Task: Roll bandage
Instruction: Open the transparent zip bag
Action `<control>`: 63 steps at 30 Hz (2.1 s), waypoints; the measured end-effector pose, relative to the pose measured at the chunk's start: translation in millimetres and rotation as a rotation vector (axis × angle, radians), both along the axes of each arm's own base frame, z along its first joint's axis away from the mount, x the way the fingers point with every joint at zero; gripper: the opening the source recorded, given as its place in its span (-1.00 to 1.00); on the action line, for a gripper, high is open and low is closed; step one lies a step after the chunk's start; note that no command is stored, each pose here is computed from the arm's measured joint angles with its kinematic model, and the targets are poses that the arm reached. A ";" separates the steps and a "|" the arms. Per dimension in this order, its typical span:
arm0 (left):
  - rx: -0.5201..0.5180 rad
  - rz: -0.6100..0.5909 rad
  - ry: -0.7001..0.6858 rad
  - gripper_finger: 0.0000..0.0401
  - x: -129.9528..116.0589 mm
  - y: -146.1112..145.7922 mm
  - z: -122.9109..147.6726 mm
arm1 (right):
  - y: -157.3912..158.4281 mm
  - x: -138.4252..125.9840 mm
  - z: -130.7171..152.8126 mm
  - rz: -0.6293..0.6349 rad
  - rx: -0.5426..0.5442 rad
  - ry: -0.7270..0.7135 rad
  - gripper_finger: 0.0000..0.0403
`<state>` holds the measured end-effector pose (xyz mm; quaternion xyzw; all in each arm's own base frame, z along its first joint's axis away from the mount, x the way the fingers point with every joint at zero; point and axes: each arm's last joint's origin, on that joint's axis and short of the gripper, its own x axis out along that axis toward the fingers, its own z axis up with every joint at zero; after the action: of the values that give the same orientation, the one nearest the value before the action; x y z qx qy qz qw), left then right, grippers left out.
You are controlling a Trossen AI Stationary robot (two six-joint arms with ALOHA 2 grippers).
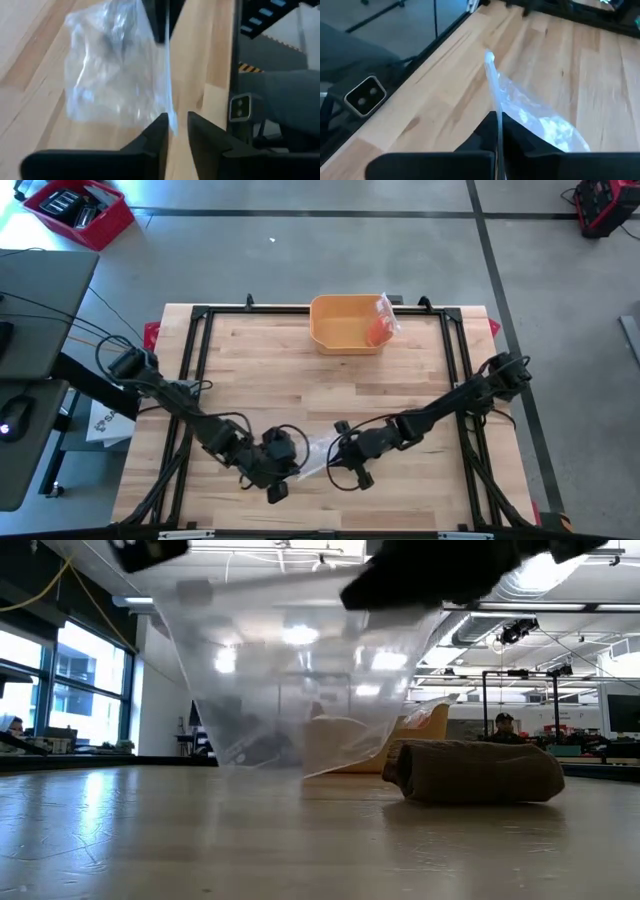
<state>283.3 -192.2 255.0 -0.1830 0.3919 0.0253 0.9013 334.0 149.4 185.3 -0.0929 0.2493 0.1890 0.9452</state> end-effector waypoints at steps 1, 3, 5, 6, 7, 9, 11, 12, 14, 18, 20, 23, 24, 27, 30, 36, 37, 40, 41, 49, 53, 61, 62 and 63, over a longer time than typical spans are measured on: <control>0.002 0.008 0.015 -0.64 -6.1 -0.9 2.2 | -2.8 -0.9 -0.8 -0.013 0.015 -0.006 -0.98; 0.022 0.042 0.041 -0.56 -19.1 -4.0 4.6 | -8.8 -5.5 1.7 -0.031 0.036 -0.031 -0.99; 0.065 0.086 0.039 -0.53 -33.6 -10.2 6.0 | -15.2 -12.5 7.4 -0.048 0.062 -0.079 -1.00; 0.097 0.107 0.023 -0.52 -40.7 -14.8 5.9 | -18.9 -17.2 10.8 -0.054 0.077 -0.105 -1.00; 0.137 0.131 -0.006 -0.52 -47.5 -19.4 5.7 | -22.9 -22.5 15.1 -0.060 0.093 -0.135 -1.00; 0.228 0.195 -0.109 -0.53 -58.9 -29.4 4.3 | -31.7 -33.9 25.2 -0.070 0.126 -0.210 -1.00; 0.325 0.276 -0.255 -0.55 -66.3 -40.0 1.7 | -40.5 -46.0 32.5 -0.078 0.156 -0.277 -1.00; 0.368 0.313 -0.321 -0.57 -68.4 -44.9 -1.3 | -44.8 -51.8 34.6 -0.079 0.169 -0.300 -1.00; 0.419 0.392 -0.445 -0.58 -67.2 -53.9 -7.6 | -52.0 -62.5 37.4 -0.066 0.198 -0.329 -1.00; 0.429 0.508 -0.544 -0.59 -50.3 -56.0 -17.1 | -62.1 -79.7 45.7 -0.037 0.246 -0.368 -1.00; 0.469 0.514 -0.526 -0.57 -39.1 -50.5 -19.2 | -63.9 -84.5 49.6 -0.036 0.250 -0.384 -1.00; 0.539 0.473 -0.483 -0.47 -21.0 -42.6 -16.6 | -65.8 -90.4 56.9 -0.034 0.260 -0.414 -1.00; 0.565 0.463 -0.480 -0.43 -15.1 -40.2 -14.1 | -66.2 -91.7 59.1 -0.032 0.263 -0.422 -1.00; 0.626 0.408 -0.481 -0.26 0.4 -36.5 -4.9 | -67.0 -94.1 62.0 -0.031 0.265 -0.428 -1.00; 0.649 0.304 -0.491 -0.10 12.2 -35.3 4.0 | -67.3 -94.9 62.9 -0.031 0.265 -0.429 -1.00; 0.620 0.256 -0.604 -0.01 22.5 -36.9 23.6 | -67.3 -95.0 61.2 -0.032 0.259 -0.413 -1.00; 0.615 0.255 -0.618 -0.01 22.9 -37.3 25.8 | -67.3 -95.0 60.9 -0.032 0.258 -0.410 -1.00; 0.588 0.276 -0.647 0.00 24.3 -36.7 29.9 | -67.7 -94.9 60.7 -0.046 0.253 -0.410 -1.00; 0.575 0.284 -0.650 0.00 24.3 -36.5 29.9 | -67.9 -94.8 60.7 -0.056 0.249 -0.413 -1.00; 0.559 0.339 -0.637 -0.01 31.1 -28.3 26.3 | -68.4 -94.7 60.0 -0.070 0.237 -0.410 -1.00; 0.614 0.283 -0.601 -0.06 41.3 -27.5 10.9 | -68.4 -94.7 59.9 -0.071 0.237 -0.409 -1.00; 0.705 0.306 -0.593 -0.20 39.9 -36.5 4.3 | -68.5 -94.7 59.2 -0.071 0.234 -0.403 -1.00; 0.706 0.307 -0.593 -0.21 40.0 -36.4 4.4 | -68.5 -94.7 59.2 -0.071 0.234 -0.403 -1.00; 0.709 0.308 -0.592 -0.21 40.3 -35.9 4.5 | -68.4 -94.7 59.1 -0.071 0.234 -0.402 -1.00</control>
<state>323.6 -228.1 259.5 0.0800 0.0544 0.2371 0.9667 239.3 81.0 244.5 -0.0099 0.0355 0.1609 0.9863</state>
